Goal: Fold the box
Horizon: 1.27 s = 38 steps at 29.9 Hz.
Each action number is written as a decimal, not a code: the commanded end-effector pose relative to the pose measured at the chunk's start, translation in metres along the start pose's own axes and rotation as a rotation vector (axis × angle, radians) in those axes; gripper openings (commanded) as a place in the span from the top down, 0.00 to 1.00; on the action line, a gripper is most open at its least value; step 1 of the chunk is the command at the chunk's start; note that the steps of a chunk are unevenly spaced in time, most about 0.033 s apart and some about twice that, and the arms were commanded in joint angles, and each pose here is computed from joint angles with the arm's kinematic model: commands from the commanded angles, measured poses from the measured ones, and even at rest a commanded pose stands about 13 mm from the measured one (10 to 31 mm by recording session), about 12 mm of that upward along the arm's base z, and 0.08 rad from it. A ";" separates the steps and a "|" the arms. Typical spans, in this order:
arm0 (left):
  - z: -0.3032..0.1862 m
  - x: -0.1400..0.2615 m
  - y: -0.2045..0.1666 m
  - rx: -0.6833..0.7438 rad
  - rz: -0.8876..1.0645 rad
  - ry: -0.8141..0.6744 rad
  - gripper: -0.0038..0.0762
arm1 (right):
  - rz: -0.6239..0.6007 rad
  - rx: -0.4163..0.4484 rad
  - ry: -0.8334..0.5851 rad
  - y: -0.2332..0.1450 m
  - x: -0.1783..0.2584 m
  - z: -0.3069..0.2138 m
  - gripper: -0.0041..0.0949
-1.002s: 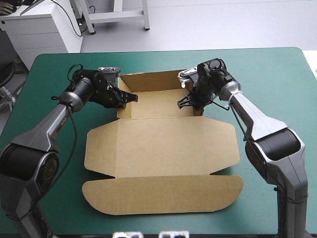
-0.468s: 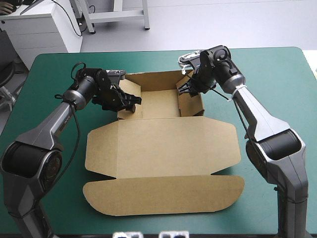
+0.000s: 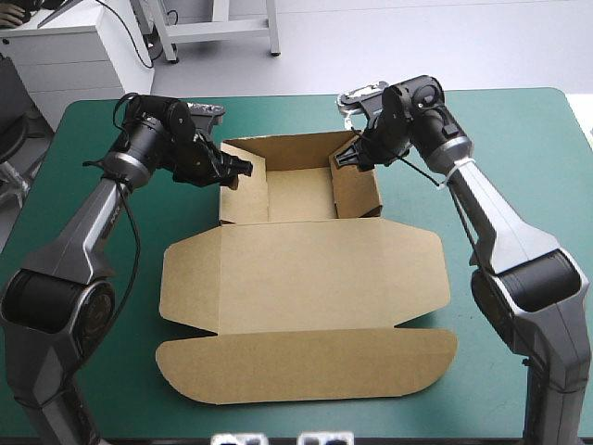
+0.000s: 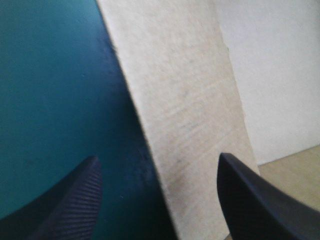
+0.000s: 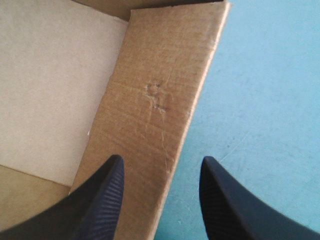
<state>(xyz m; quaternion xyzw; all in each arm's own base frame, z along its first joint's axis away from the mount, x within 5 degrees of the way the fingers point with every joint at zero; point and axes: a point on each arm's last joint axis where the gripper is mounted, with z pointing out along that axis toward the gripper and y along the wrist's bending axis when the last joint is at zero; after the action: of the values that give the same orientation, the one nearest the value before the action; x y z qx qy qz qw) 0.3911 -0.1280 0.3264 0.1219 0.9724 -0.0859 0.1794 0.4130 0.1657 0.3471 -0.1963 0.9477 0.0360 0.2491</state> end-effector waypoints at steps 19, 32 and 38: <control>-0.257 0.085 -0.012 -0.119 0.202 -0.587 0.96 | -0.053 0.038 -0.194 -0.005 0.002 -0.095 0.98; -0.246 0.197 0.000 -0.156 0.182 -0.669 0.96 | -0.066 0.032 -0.100 -0.005 -0.003 -0.048 0.59; -0.213 0.259 0.007 -0.146 0.163 -0.702 0.96 | -0.051 0.028 -0.045 -0.004 -0.004 -0.020 0.58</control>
<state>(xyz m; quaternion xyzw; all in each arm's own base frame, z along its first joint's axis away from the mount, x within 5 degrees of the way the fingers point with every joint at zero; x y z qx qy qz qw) 0.1032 -0.0274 0.4339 0.1586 0.8674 -0.0308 0.4707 0.4138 0.1639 0.3466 -0.2226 0.9423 0.0177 0.2493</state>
